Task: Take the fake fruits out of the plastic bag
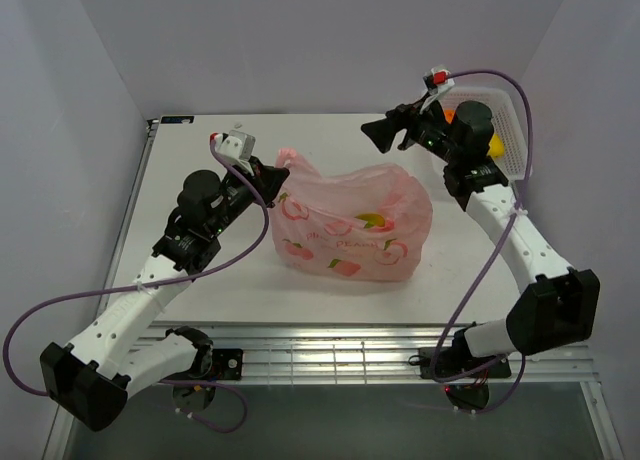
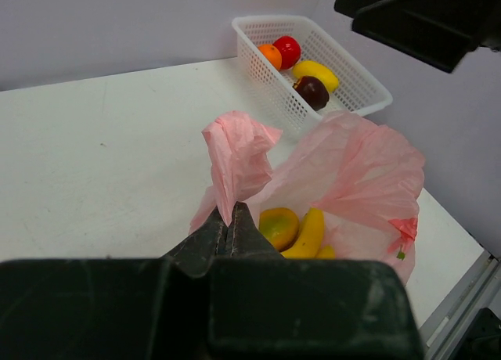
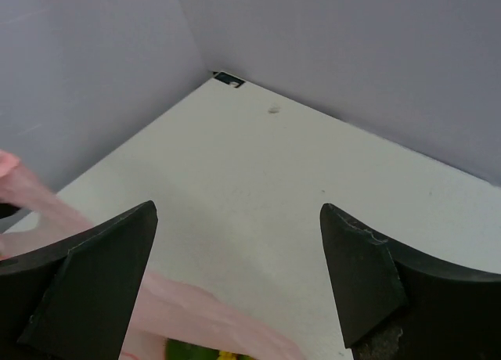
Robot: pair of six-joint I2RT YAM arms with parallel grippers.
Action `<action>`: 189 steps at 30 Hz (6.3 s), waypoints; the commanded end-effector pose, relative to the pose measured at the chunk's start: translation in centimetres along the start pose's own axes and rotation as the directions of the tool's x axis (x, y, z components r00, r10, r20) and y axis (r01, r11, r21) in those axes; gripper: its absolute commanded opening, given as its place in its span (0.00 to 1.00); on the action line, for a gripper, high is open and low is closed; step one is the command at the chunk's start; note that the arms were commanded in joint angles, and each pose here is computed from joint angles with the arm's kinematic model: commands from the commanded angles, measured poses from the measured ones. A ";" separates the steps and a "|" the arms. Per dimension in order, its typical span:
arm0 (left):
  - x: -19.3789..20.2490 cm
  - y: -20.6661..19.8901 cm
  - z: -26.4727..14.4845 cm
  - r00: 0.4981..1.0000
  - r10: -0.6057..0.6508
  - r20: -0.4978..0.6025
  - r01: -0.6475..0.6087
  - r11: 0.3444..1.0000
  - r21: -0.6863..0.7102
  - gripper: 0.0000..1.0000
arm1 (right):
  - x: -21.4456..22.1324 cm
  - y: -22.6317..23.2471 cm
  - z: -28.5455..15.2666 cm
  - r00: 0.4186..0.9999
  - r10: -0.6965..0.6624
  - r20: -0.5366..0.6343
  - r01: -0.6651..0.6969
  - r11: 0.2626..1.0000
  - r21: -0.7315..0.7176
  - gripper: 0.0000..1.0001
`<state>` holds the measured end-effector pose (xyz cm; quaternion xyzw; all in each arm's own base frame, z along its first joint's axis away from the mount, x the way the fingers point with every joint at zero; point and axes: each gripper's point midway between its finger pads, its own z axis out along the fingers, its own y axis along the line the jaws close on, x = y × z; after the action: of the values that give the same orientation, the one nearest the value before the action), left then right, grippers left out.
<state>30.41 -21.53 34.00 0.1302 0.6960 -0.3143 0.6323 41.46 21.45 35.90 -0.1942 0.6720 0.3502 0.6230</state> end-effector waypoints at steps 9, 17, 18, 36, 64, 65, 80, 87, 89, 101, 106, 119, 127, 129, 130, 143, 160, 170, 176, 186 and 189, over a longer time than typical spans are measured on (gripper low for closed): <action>-0.7 -1.3 0.2 0.999 -0.033 0.027 0.031 0.998 0.061 0.00 | 11.3 14.8 -6.3 0.909 0.134 -0.393 -0.284 0.892 -0.351 0.90; -0.2 -2.9 0.0 0.998 -0.067 0.003 0.066 0.988 0.139 0.00 | 18.5 13.9 -5.6 0.778 0.229 -0.584 -0.371 0.919 -0.133 0.90; -0.1 -3.4 0.0 0.998 -0.067 0.000 0.066 0.985 0.160 0.00 | 19.1 12.8 -5.2 0.765 0.259 -0.589 -0.360 0.931 -0.058 0.90; 0.0 -4.7 -0.1 0.997 -0.077 -0.003 0.076 0.977 0.200 0.00 | 27.5 10.6 1.2 0.782 0.171 -0.600 -0.050 0.976 0.213 0.90; -0.7 -6.0 -1.6 0.997 -0.065 0.033 0.056 0.971 0.231 0.00 | 24.4 6.0 -4.4 0.766 0.353 -0.538 -0.099 0.891 0.444 0.90; -0.7 -6.1 -1.6 0.997 -0.064 0.032 0.055 0.971 0.234 0.00 | 24.9 6.3 -4.7 0.753 0.324 -0.573 -0.077 0.908 0.412 0.90; -0.4 -5.4 -1.1 0.998 -0.047 0.029 0.040 0.979 0.199 0.00 | 28.6 9.6 -10.5 0.479 -0.330 -0.814 0.281 0.936 -0.214 0.90; -0.1 -5.3 -0.8 0.999 -0.044 0.017 0.040 0.979 0.198 0.00 | 31.4 9.1 -10.7 0.391 -0.404 -0.827 0.309 0.904 -0.295 0.90; -0.1 -5.3 -0.8 0.999 -0.041 0.017 0.037 0.980 0.196 0.00 | 32.3 7.4 -10.7 0.334 -0.374 -0.865 0.369 0.897 -0.246 0.90; -0.2 -5.2 -0.8 0.999 -0.037 0.021 0.032 0.981 0.191 0.00 | 34.6 3.6 -10.4 0.272 -0.271 -0.923 0.497 0.861 -0.106 0.72; 0.0 -5.2 -0.8 0.999 -0.040 0.016 0.036 0.981 0.189 0.00 | 31.4 4.1 -9.3 0.364 -0.289 -0.885 0.514 0.855 -0.068 0.21; 0.1 -4.9 -0.5 0.998 -0.056 0.018 0.053 0.984 0.172 0.00 | 18.0 16.8 -9.2 0.747 -0.572 -0.338 0.375 0.783 -0.496 0.08; 0.1 -4.7 -0.5 0.998 -0.054 0.018 0.051 0.986 0.159 0.00 | 9.9 18.7 -10.0 0.837 -0.543 -0.062 0.467 0.770 -0.434 0.08; 0.1 -4.6 -0.4 0.998 -0.055 0.020 0.051 0.987 0.153 0.00 | 7.0 19.3 -9.7 0.852 -0.522 0.017 0.484 0.776 -0.404 0.08; 0.1 -4.6 -0.5 0.998 -0.055 0.019 0.051 0.987 0.155 0.00 | 5.7 19.1 -9.6 0.855 -0.517 0.040 0.494 0.787 -0.371 0.08; 0.8 -4.1 0.1 0.999 -0.044 -0.001 0.043 0.990 0.135 0.00 | -9.9 9.9 -10.6 0.849 -0.141 0.510 0.092 0.988 0.121 0.08; -0.6 -3.8 0.2 0.999 0.030 0.018 -0.032 0.993 0.118 0.00 | -8.5 -17.5 -8.0 0.900 -0.430 0.071 0.152 0.463 0.873 0.19; -0.7 -3.3 0.7 0.999 0.042 0.012 -0.043 0.995 0.088 0.00 | -5.5 -22.5 -8.8 0.837 -0.514 -0.186 0.274 0.099 0.957 0.37; -0.5 -3.2 1.0 0.999 0.037 0.006 -0.037 0.996 0.085 0.00 | -3.1 -22.0 -7.3 0.787 -0.526 -0.323 0.382 0.004 0.924 0.35; -0.3 -3.3 1.3 1.000 0.026 0.001 -0.026 0.996 0.085 0.00 | 2.8 -28.5 -3.3 0.798 -0.449 -0.401 0.492 0.104 0.864 0.36; -0.2 -3.1 1.2 1.000 0.023 -0.002 -0.023 0.997 0.077 0.00 | 3.4 -31.7 -3.8 0.810 -0.409 -0.421 0.495 0.092 0.864 0.39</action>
<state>29.74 -24.85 33.07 0.1694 0.6958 -0.3300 0.6150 58.71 0.35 23.66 -0.0161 0.6781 -0.3461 0.6482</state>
